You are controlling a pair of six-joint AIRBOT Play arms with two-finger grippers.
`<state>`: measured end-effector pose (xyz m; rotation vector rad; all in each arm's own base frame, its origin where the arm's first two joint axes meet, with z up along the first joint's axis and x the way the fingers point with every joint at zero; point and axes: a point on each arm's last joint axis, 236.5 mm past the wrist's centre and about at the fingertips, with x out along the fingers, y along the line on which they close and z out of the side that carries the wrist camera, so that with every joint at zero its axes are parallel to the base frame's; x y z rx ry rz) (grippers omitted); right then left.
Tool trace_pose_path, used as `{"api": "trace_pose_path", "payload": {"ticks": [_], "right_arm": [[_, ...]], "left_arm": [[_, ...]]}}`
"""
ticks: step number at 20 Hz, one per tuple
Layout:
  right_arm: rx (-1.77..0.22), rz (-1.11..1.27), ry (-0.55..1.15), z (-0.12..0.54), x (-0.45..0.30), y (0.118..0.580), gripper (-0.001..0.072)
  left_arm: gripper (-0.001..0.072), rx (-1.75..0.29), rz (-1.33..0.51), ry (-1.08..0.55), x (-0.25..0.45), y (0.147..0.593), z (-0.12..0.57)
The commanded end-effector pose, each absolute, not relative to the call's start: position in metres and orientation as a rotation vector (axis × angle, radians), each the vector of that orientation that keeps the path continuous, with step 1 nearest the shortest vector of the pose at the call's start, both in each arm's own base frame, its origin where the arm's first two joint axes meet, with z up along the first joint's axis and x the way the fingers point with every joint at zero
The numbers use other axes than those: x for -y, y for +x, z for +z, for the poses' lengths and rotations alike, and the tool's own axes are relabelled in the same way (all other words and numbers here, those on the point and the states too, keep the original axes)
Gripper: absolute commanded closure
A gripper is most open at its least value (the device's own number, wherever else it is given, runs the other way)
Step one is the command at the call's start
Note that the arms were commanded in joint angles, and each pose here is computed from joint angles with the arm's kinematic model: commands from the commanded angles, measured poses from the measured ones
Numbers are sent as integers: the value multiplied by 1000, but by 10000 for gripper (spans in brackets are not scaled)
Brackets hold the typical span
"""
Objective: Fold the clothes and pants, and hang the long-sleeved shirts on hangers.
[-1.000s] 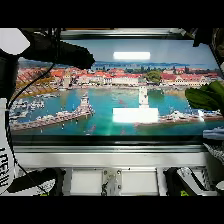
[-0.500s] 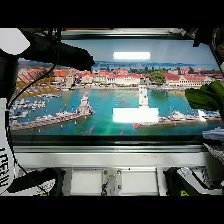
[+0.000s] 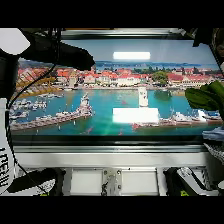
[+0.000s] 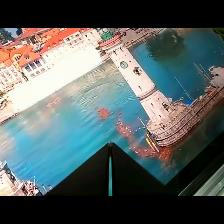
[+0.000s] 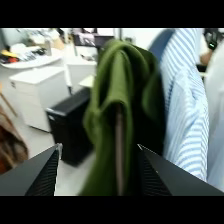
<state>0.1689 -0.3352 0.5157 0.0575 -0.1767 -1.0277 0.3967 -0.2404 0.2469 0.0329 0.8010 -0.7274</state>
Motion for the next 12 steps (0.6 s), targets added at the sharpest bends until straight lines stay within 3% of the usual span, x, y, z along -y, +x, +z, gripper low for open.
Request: {"api": "trace_pose_path", "payload": {"ticks": [1, 4, 7, 12], "right_arm": [[332, -805, 35, 559, 283, 195, 203], [409, -401, 10, 584, 205, 243, 201], [335, 77, -50, 564, 111, 287, 201], [-154, 453, -45, 437, 10, 347, 202]], "left_arm": [[693, -786, -726, 34, 241, 400, 249], [694, -773, -724, 35, 241, 402, 251], [694, -774, -700, 17, 230, 408, 251], [694, -825, -645, -31, 206, 411, 243]]}}
